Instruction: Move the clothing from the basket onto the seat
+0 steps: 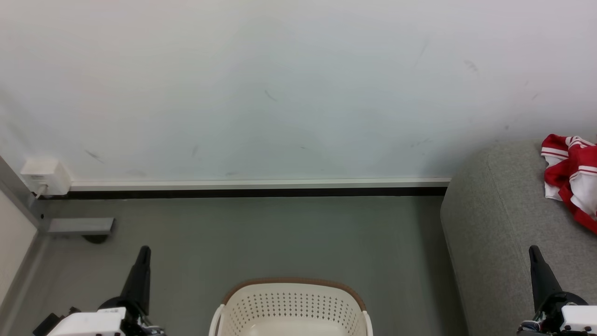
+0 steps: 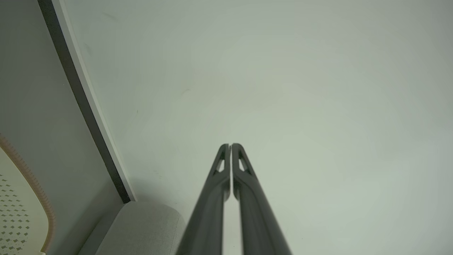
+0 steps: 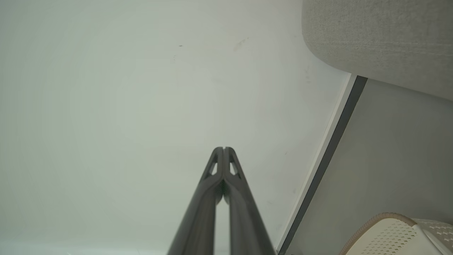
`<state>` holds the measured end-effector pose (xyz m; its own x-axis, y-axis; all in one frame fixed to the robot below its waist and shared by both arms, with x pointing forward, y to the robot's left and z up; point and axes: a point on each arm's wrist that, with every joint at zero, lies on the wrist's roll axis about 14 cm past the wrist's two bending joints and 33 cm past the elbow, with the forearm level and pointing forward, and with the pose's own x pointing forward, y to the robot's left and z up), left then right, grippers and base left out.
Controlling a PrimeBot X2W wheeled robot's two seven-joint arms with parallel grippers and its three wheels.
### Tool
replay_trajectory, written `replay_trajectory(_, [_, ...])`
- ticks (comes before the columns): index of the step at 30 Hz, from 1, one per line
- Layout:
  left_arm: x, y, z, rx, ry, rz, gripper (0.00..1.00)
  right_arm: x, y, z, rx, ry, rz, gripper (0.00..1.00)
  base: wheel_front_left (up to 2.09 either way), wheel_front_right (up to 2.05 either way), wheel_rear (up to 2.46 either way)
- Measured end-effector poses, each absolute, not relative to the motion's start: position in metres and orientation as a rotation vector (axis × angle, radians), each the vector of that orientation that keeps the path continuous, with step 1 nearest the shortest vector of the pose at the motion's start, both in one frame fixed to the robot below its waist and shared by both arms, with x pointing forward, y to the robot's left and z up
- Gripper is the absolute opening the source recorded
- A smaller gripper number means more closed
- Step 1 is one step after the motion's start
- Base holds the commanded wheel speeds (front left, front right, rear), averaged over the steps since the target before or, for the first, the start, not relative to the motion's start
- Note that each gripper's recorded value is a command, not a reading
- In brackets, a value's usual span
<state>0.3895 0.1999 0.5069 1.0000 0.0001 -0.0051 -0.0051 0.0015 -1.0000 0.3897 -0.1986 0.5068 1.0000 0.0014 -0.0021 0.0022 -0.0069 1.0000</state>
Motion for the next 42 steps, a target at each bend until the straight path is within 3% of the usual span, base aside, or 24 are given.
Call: replay_trajectory(42, [0.3895, 0.1999, 0.5069, -1.569, 0.004, 0.004, 0.0, 0.3897, -0.1986, 0.5067, 1.578, 0.003, -0.001, 0.0, 0.0, 0.0, 0.0])
